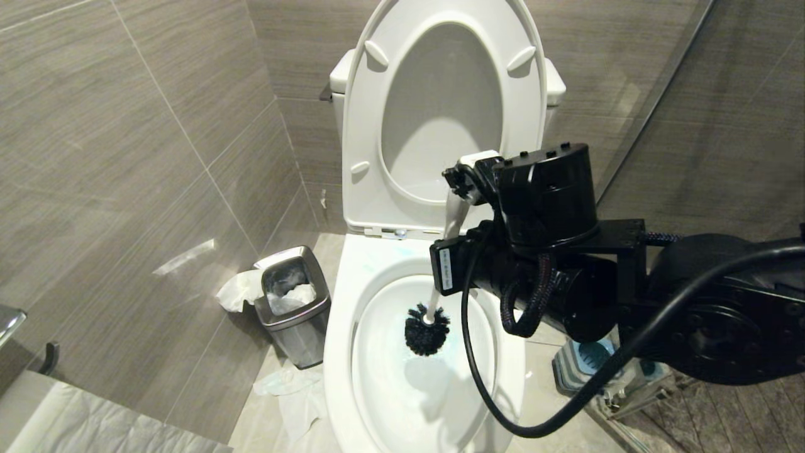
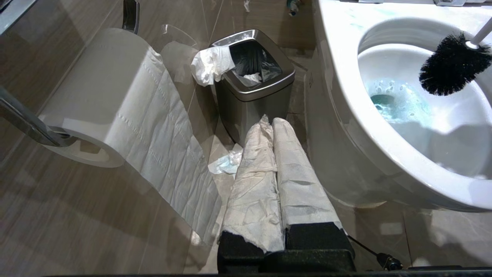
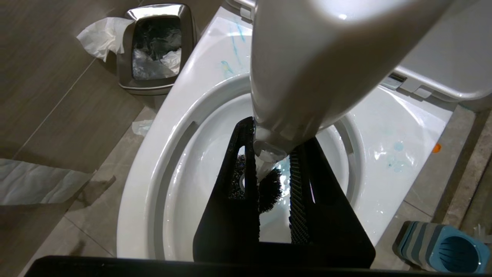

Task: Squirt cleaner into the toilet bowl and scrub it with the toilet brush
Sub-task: Scrub the toilet bowl

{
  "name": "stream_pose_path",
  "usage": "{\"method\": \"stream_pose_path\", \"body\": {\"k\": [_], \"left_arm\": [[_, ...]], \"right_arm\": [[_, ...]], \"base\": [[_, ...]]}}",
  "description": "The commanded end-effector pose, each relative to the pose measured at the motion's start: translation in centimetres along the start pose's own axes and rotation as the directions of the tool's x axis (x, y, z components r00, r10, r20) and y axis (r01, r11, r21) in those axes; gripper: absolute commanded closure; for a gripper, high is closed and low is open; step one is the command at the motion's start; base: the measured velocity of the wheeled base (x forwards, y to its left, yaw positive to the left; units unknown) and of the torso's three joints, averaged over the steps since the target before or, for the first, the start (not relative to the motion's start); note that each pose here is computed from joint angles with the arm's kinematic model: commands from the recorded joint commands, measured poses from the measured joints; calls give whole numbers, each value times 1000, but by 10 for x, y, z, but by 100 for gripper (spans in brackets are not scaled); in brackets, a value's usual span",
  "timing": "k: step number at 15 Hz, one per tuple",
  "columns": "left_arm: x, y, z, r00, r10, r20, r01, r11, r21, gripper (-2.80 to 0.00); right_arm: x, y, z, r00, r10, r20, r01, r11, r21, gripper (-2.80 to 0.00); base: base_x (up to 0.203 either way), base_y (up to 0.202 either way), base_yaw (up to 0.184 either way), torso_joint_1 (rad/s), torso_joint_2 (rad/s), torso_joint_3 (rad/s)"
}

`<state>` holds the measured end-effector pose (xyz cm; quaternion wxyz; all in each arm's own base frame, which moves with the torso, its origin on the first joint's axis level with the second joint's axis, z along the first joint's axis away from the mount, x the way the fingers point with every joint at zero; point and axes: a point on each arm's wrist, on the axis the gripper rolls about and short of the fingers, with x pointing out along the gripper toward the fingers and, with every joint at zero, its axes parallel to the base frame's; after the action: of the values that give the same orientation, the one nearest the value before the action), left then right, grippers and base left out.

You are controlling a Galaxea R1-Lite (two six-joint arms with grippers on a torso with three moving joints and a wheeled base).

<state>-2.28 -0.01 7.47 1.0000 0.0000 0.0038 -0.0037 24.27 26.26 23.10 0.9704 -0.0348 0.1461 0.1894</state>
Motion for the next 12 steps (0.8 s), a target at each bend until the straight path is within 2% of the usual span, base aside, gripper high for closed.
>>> {"method": "stream_pose_path", "body": {"k": [1, 8, 12], "left_arm": [[0, 0, 0, 1000, 0, -2, 0, 1000, 0, 0], [0, 0, 0, 1000, 0, -2, 0, 1000, 0, 0], [0, 0, 0, 1000, 0, -2, 0, 1000, 0, 0]], "right_arm": [[-2, 2, -2, 1000, 7, -3, -7, 1000, -5, 0], [25, 19, -11, 999, 21, -29, -22, 999, -28, 0], [54, 31, -28, 996, 54, -77, -57, 997, -41, 0]], "base": [[0, 0, 0, 0, 0, 0], [0, 0, 0, 0, 0, 0], [0, 0, 0, 0, 0, 0]]}}
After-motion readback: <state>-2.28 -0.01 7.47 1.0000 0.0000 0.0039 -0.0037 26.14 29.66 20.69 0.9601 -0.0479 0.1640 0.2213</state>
